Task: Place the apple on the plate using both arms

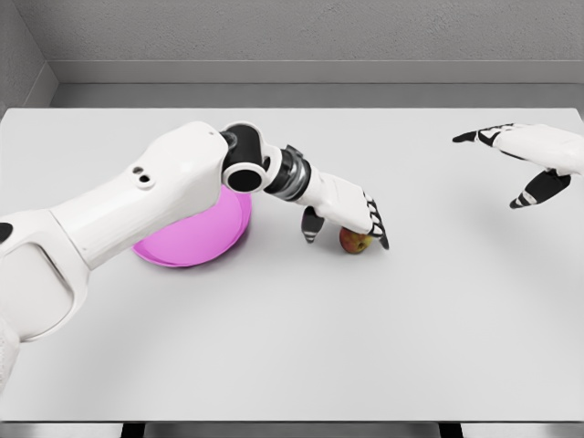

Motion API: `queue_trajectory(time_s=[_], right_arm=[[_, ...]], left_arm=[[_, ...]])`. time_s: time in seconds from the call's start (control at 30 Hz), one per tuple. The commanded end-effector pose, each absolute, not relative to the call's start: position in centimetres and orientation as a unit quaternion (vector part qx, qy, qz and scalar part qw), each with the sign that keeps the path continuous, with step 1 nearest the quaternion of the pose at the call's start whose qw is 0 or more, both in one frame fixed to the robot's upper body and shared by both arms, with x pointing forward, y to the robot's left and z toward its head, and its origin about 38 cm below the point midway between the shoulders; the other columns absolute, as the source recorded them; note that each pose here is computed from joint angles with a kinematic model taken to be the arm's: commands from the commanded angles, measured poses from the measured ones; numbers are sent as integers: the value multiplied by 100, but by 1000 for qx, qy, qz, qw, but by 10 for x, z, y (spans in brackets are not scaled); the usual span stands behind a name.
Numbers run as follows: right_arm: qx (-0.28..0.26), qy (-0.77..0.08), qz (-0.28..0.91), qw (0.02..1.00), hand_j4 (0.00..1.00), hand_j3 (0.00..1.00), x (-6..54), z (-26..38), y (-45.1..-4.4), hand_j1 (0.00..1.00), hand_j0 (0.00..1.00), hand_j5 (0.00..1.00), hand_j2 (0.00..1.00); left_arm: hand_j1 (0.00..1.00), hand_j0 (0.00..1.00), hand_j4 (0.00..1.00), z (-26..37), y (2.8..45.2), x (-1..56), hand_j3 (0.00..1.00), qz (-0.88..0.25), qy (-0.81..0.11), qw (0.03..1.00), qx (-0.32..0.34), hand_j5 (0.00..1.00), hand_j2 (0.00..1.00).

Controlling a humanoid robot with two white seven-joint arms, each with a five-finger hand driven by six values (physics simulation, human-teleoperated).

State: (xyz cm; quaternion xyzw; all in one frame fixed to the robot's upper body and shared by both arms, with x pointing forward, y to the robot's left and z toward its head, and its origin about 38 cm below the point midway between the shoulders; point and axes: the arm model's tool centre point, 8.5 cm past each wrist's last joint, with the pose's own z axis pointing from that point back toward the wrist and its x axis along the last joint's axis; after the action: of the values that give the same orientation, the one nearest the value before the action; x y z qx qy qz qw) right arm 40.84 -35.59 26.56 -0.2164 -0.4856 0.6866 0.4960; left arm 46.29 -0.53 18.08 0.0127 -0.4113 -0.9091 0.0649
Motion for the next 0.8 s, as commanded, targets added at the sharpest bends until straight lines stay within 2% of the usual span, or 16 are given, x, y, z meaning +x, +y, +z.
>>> queue_trajectory(time_s=[0.0,0.1,0.17,0.23,0.3,0.53,0.67,0.77], right_arm=[[-217,-486,686,496,100,100,409,267,-356,100,100,100,100],[-217,-486,686,496,100,100,408,266,-356,100,100,100,100],[-216,-486,687,496,100,100,408,266,-356,100,100,100,100],[-217,-486,686,496,100,100,408,266,-356,100,100,100,100],[-217,-486,686,496,100,100,408,266,-356,100,100,100,100],[-216,-486,687,496,100,100,408,266,-356,100,100,100,100],[-217,-486,686,496,100,100,408,266,-356,100,100,100,100],[-217,-485,686,496,100,100,408,266,-357,100,100,100,100]], left_arm=[[100,100,100,182,-8,464,100,-907,-415,70,11,100,100],[100,100,100,184,-9,464,100,-906,-418,69,11,100,100],[97,97,97,186,-9,464,97,-905,-420,68,12,97,97],[91,91,91,186,-11,464,91,-905,-419,66,12,91,91],[80,80,80,186,-14,461,80,-906,-418,62,10,80,80],[70,70,70,183,-14,460,70,-908,-414,59,9,70,70],[58,58,58,182,-14,460,58,-909,-412,59,9,58,58],[53,53,53,182,-14,460,53,-909,-412,59,9,53,53]])
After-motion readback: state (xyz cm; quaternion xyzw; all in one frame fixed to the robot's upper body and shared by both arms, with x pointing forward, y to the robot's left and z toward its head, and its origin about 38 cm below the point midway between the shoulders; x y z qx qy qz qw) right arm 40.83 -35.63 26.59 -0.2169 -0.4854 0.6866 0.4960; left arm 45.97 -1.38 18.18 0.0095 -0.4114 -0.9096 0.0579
